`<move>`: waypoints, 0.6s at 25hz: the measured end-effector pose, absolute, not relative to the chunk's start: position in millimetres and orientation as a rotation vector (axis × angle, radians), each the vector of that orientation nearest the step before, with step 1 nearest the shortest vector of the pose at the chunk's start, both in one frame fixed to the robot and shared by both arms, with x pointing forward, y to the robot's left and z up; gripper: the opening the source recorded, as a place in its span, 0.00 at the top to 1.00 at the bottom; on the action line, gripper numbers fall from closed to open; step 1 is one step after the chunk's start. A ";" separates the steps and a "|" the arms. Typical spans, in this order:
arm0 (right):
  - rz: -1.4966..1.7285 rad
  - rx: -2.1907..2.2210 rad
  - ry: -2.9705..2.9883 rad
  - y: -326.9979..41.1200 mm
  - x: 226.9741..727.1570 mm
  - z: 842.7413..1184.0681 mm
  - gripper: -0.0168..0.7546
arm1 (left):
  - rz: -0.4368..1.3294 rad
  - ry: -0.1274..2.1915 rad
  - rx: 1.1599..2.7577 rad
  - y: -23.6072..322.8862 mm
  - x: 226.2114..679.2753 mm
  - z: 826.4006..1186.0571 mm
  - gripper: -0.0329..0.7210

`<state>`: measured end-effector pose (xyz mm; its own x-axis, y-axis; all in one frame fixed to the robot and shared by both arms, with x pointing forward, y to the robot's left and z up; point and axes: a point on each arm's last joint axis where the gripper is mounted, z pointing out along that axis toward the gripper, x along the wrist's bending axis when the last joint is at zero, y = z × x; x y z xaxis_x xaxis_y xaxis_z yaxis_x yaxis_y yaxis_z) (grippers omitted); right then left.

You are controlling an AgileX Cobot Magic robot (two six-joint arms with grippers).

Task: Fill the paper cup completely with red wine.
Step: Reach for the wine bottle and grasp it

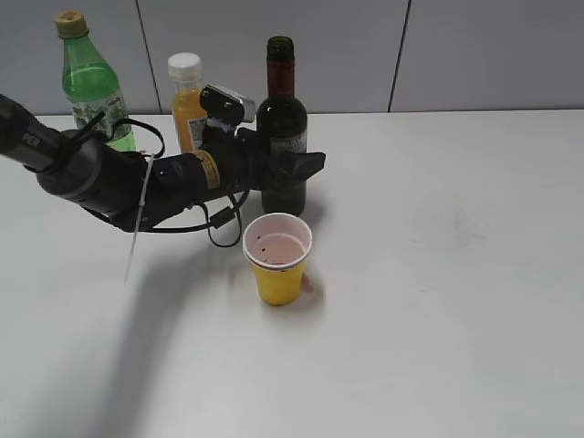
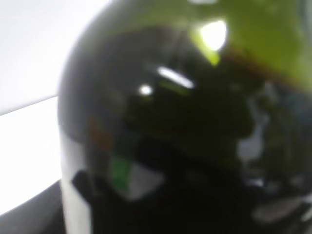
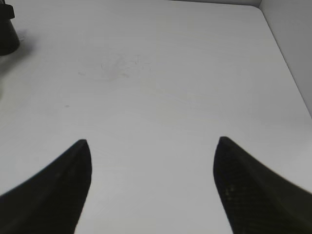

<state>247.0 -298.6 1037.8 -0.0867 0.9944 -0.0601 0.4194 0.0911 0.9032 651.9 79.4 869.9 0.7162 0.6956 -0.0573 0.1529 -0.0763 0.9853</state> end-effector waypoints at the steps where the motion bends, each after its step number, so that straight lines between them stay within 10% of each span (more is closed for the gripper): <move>1: 0.964 1.425 1.616 -298.6 247.0 1037.8 0.21 | 0.516 0.701 1.615 79.4 651.9 869.9 0.19; 15: 0.964 1.425 1.616 -298.6 247.0 1037.8 0.21 | 0.520 0.700 1.622 79.2 651.7 872.8 0.19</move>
<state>247.0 -298.6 1037.8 -0.0867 0.9944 -0.0603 0.4194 0.0913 0.9032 651.7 79.2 872.8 0.7158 0.6964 -0.0515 0.1525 -0.0839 0.9847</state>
